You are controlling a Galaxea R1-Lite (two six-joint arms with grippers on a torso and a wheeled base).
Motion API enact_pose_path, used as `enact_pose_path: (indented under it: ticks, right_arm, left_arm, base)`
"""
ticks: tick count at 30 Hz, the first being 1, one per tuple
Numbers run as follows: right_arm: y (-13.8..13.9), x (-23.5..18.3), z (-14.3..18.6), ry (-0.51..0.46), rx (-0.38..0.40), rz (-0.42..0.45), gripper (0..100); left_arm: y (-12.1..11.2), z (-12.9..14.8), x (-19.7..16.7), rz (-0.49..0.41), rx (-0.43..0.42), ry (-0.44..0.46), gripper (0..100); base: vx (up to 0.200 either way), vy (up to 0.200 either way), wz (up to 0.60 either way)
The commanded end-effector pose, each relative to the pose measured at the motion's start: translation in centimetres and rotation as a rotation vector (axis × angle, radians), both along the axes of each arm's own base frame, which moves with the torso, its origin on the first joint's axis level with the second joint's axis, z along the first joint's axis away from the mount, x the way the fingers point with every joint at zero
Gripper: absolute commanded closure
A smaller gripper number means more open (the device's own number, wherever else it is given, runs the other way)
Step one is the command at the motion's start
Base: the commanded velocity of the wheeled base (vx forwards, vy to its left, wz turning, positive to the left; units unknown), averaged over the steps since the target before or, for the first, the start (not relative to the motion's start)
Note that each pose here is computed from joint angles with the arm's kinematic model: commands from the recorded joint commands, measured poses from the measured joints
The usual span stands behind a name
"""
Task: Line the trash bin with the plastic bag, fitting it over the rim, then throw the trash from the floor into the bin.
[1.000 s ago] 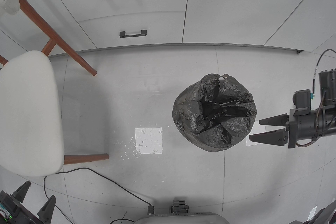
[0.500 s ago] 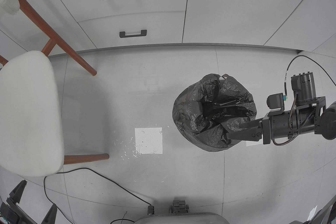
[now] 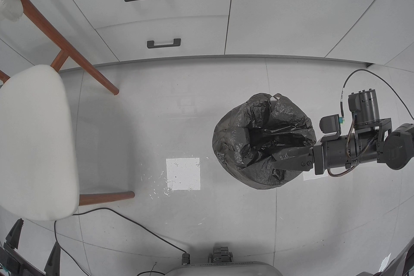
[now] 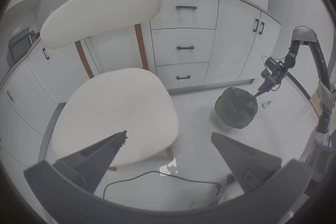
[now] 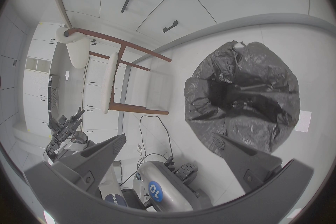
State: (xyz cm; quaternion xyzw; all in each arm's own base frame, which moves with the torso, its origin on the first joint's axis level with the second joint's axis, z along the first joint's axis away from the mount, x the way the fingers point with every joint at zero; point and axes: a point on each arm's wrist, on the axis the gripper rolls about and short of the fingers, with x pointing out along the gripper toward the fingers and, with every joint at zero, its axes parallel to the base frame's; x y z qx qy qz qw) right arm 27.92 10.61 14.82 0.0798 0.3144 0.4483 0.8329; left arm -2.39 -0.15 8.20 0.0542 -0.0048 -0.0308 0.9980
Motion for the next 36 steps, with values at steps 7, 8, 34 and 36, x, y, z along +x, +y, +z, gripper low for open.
enact_pose_path:
  ticks: [7,8,34,36]
  right_arm:
    - [0.9,3.0,-1.4,0.005,0.001,0.011,0]
    - [1.0,3.2,-1.7,0.014,-0.001,0.012,0]
    - [3.1,10.4,-10.7,0.109,-0.027,0.069,0]
    - [3.0,10.0,-10.5,0.113,-0.028,0.071,0]
  left_arm:
    - [0.0,0.0,-0.1,-0.001,0.002,-0.015,0]
    - [0.0,0.0,-0.1,0.002,-0.001,-0.015,0]
    - [0.0,0.0,-0.1,0.002,0.002,-0.019,0]
    - [0.0,0.0,-0.1,0.002,0.002,-0.017,0]
  base:
    - [0.0,0.0,0.0]
    - [0.0,0.0,0.0]
    - [0.0,0.0,0.0]
    - [0.0,0.0,0.0]
